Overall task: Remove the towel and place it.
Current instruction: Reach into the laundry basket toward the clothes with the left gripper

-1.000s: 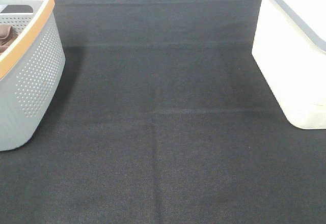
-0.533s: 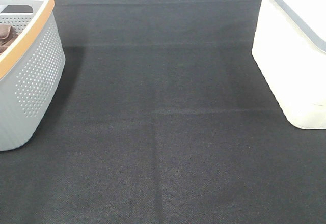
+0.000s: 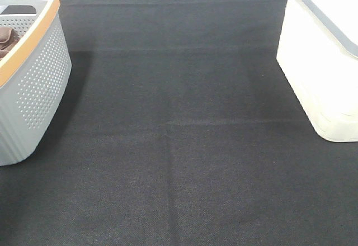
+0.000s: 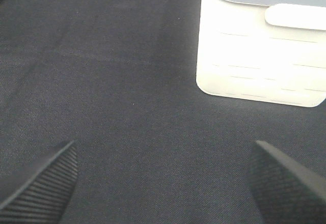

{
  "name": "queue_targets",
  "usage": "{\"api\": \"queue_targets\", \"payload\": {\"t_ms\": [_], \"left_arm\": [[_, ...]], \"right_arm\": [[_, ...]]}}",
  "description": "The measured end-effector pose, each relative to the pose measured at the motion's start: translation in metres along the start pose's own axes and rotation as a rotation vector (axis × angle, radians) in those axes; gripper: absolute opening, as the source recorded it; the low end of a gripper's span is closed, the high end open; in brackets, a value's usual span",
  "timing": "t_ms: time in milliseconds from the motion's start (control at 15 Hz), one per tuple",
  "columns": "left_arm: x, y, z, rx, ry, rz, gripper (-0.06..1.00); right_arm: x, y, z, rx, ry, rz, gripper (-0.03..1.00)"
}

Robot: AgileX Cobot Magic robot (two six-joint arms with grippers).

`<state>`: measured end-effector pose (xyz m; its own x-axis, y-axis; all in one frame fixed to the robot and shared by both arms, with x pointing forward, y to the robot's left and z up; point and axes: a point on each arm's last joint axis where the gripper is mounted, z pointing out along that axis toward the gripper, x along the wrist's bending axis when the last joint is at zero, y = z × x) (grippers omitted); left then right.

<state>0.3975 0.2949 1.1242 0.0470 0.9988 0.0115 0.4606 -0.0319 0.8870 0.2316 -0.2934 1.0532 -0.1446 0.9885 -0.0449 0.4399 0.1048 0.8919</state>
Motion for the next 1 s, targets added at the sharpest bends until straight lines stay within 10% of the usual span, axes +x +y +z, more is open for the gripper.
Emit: {"api": "queue_targets", "payload": {"t_ms": [533, 1000], "left_arm": [[0.02, 0.075, 0.107, 0.487, 0.198, 0.038, 0.73], [0.021, 0.071, 0.192, 0.663, 0.214, 0.048, 0.73]], "right_arm": [[0.0, 0.0, 0.0, 0.0, 0.0, 0.0, 0.85], [0.0, 0.0, 0.0, 0.0, 0.0, 0.0, 0.85]]}}
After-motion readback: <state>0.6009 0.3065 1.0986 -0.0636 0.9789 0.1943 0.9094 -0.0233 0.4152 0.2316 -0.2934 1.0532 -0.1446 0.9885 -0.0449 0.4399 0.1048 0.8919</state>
